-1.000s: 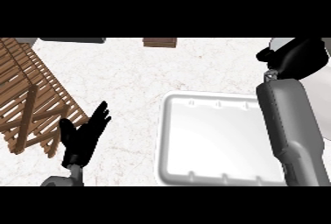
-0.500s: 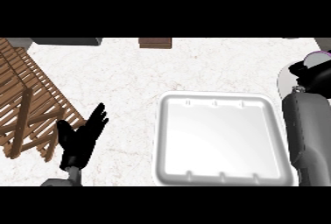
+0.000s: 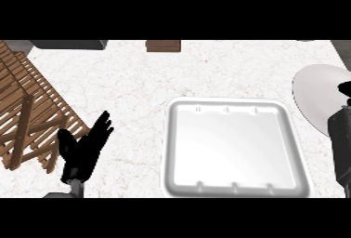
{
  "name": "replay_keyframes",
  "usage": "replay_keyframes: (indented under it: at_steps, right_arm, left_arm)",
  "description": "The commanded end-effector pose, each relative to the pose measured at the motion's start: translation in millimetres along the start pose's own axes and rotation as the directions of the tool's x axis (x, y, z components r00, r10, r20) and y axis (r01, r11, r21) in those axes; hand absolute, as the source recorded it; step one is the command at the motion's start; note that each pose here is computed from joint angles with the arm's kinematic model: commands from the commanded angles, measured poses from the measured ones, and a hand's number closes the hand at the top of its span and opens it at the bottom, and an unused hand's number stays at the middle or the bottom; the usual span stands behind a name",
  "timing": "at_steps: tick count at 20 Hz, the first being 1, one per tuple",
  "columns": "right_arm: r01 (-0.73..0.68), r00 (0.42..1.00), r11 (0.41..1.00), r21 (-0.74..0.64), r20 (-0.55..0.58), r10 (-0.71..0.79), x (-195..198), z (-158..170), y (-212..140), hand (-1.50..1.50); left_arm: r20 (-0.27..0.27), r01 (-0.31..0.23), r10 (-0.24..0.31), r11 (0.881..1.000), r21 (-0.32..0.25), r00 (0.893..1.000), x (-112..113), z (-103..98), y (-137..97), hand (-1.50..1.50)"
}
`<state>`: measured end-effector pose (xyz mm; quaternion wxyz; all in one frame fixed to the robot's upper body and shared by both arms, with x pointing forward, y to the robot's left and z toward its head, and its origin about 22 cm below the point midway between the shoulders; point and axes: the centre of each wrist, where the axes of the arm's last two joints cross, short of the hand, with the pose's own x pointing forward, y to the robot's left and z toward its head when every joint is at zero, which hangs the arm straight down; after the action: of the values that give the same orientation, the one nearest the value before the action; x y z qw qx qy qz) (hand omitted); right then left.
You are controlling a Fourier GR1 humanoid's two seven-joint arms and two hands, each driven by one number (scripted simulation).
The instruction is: Pick the can from the tray and place it in the plate
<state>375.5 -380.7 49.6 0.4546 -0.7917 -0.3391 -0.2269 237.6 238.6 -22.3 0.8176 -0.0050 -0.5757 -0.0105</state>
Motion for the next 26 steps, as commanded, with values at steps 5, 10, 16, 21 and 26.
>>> replay_keyframes:
  at_steps: [5,10,16,21,26]
  right_arm:
    - [-0.045,0.958,0.992,0.118,-0.275,0.076,-26.8,-29.3,13.8,1.50]
    - [-0.080,0.957,0.952,0.296,-0.243,0.156,-54.4,-24.5,19.3,-1.50]
    - [0.086,0.980,0.961,0.264,-0.197,-0.033,-46.5,-57.1,10.1,-1.50]
    - [0.257,0.955,0.962,0.096,-0.179,-0.237,-43.4,-34.8,7.0,-1.50]
    - [0.366,0.907,0.929,0.057,-0.244,-0.342,-73.3,-50.5,-4.0,-1.50]
  left_arm:
    - [-0.024,0.000,0.000,1.000,0.002,1.000,-1.0,-3.4,-1.4,0.00]
    - [-0.020,-0.012,0.012,1.000,-0.002,1.000,-5.7,-4.3,-2.3,0.00]
    - [-0.029,-0.004,0.004,1.000,-0.005,1.000,-5.7,2.9,-5.3,0.00]
    - [-0.046,-0.005,0.005,1.000,0.002,0.999,-12.5,2.3,-2.5,0.00]
    - [-0.031,-0.011,0.011,1.000,-0.001,0.999,-12.6,-7.3,-0.8,0.00]
